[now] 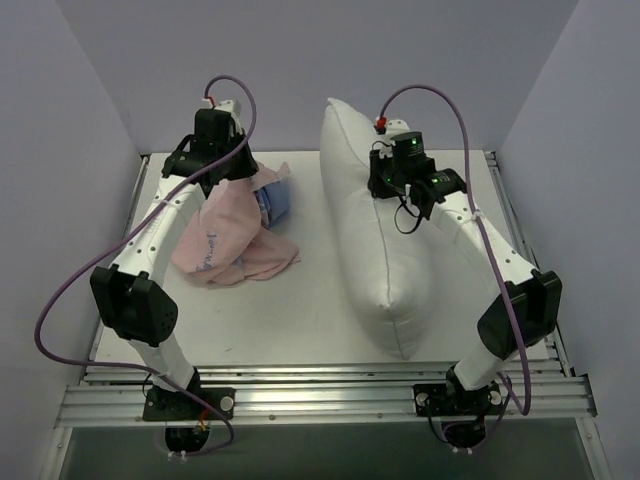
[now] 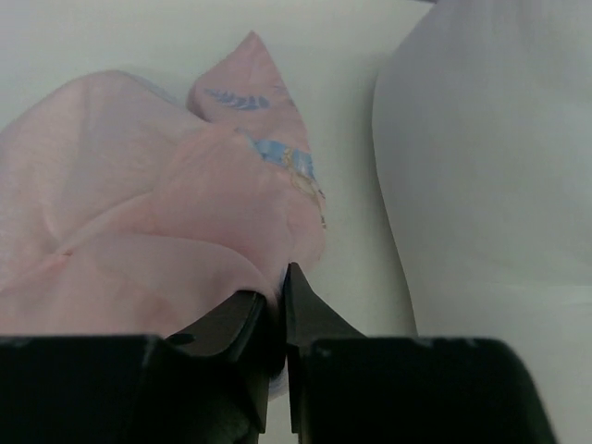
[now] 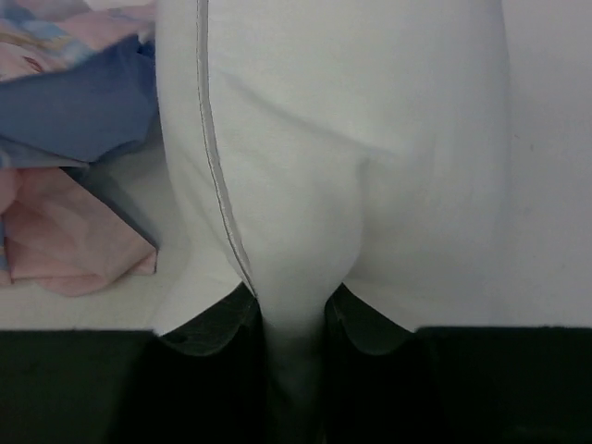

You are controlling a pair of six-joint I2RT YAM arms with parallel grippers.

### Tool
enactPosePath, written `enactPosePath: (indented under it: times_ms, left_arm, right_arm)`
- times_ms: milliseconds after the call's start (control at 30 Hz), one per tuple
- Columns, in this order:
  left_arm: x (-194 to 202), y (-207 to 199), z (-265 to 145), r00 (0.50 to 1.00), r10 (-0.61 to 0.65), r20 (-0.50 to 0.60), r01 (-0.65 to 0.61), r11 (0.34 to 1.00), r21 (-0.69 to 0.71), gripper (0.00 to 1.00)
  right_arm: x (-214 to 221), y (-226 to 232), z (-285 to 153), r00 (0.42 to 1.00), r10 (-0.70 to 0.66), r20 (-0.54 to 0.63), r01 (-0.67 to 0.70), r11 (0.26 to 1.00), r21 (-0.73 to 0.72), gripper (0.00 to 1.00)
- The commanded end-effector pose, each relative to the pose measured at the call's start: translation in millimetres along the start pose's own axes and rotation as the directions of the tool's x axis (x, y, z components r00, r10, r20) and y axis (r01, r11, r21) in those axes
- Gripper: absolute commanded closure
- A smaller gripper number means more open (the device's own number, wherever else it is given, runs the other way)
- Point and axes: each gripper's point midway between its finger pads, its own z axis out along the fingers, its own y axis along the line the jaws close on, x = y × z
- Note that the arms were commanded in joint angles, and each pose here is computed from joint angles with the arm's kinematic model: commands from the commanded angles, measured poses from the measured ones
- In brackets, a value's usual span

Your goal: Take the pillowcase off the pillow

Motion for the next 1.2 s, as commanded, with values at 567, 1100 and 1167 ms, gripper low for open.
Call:
enactPosePath:
  times_ms: [567, 1100, 1167]
  left_arm:
    - [-62.6, 24.5, -151.9, 0.962, -0.014, 0.272, 0.031, 0.998, -0.058, 0.03]
    - [-108.2, 81.0, -354.0, 0.81, 0.158, 0.565, 0.084, 0.922, -0.378, 0.06]
    - [-114.1, 85.0, -386.6, 0.765, 0.159, 0.624, 0.133, 0.909, -0.396, 0.06]
  right_arm:
    - [-93.2, 67.3, -69.2, 0.95, 0.088, 0.299, -0.018, 0.973, -0.231, 0.13]
    - [-146.1, -104.0, -307.4, 0.712, -0.041, 0.701, -0.341, 0.852, 0.397, 0.0]
    - [-143.2, -115.4, -343.0, 0.678, -0.085, 0.731, -0.371, 0.818, 0.439, 0.0]
